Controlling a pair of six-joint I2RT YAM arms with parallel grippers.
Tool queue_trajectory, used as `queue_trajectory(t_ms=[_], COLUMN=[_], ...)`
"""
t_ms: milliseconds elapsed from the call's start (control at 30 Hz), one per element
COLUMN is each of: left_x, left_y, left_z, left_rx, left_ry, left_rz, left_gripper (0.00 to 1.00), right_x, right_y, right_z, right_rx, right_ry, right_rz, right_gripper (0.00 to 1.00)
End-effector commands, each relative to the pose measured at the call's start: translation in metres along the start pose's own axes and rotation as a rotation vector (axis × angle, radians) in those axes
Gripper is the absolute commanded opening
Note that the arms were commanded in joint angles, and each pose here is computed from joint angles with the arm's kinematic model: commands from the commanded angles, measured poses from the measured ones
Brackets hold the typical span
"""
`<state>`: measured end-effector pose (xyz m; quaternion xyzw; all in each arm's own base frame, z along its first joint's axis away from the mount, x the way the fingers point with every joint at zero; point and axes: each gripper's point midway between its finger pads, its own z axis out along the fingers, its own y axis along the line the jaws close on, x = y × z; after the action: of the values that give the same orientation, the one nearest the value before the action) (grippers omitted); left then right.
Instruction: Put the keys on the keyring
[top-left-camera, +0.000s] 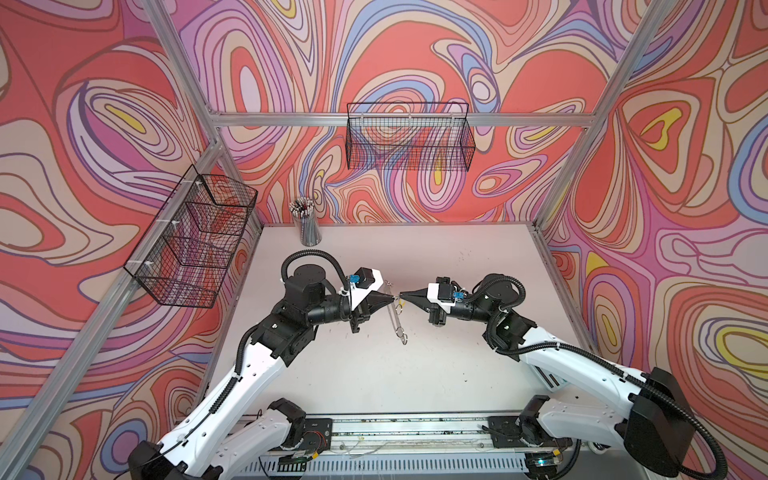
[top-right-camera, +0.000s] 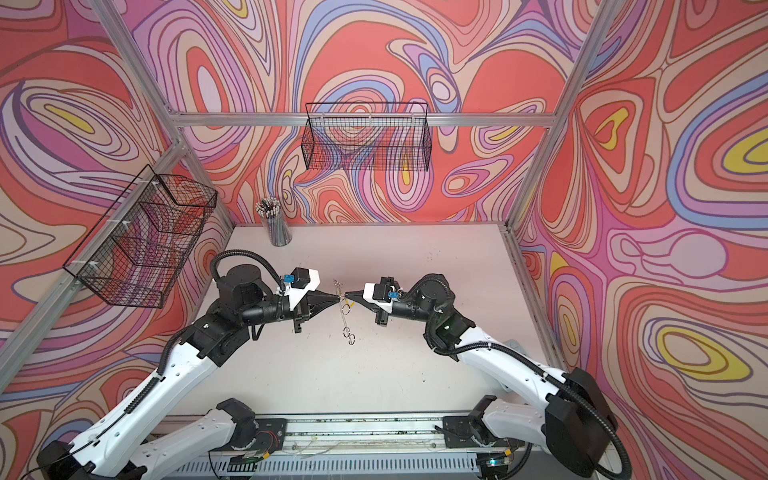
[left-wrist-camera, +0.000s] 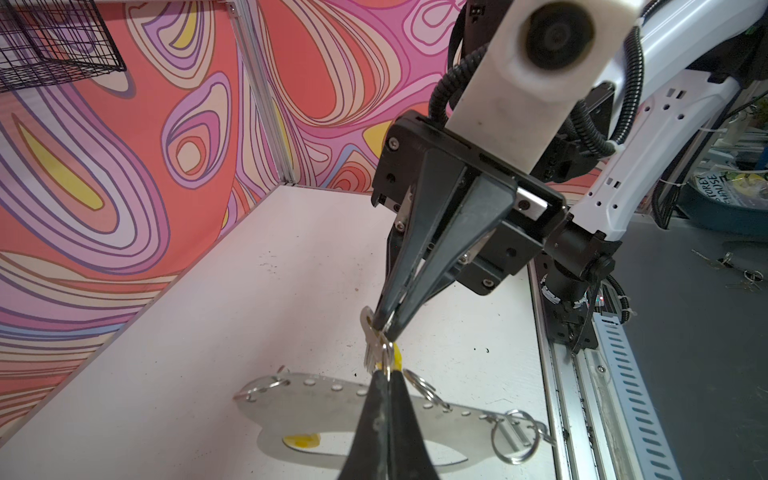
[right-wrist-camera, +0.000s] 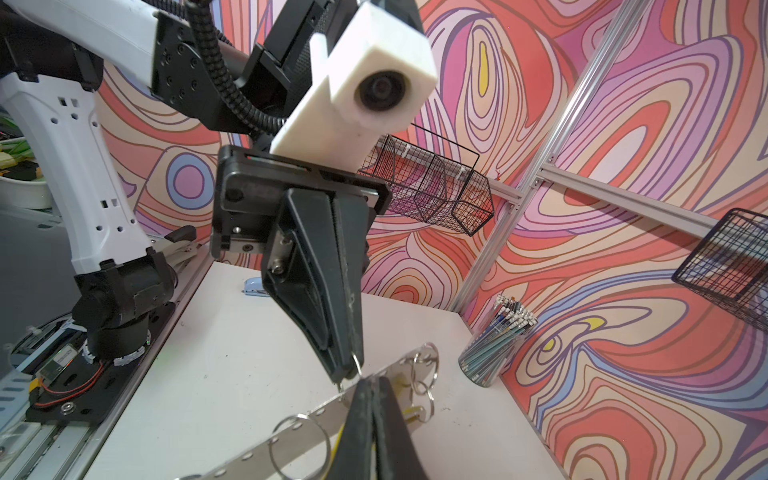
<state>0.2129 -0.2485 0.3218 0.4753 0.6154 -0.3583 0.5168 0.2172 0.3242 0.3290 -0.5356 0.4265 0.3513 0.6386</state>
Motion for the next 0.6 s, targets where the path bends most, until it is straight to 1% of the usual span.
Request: queue_trajectory(t_ms=[0, 233, 367, 467, 567], left_x=[-0.0127, -0.0111, -0.0103, -0.0065, -0.0027], left_y=[-0.0027, -0.0015, -0.0010, 0.0008, 0.0033], left_z=[-0.0025, -0.0014, -0.0010, -0.0029, -0.0051], left_rx=[0.008, 0.007, 0.006, -0.019, -0.053], left_ry=[-0.029, -0.022, -0.016, -0.013, -0.013], left_rz=[0.020, 0.011, 0.018, 0.075, 0.155], left_gripper=[0.00, 0.00, 0.00, 0.00, 0.00], right_x=[-0.0072, -0.0081, -0.0090, -0.0084, -0.0023], right_y=[0.0093, 0.0104, 0.0044, 0.0047, 0.0028], right_z=[-0.0015, -0.0022, -0.0046, -0.0070, -0.0104], right_rx=[-0.046, -0.048, -0.002, 0.006, 0.031], right_ry=[-0.014, -0.018, -0.018, -0.008, 0.033], right_rz=[-0.036, -0.042, -0.056, -0.077, -0.114], right_gripper=[0.00, 0.00, 0.00, 0.00, 0.00])
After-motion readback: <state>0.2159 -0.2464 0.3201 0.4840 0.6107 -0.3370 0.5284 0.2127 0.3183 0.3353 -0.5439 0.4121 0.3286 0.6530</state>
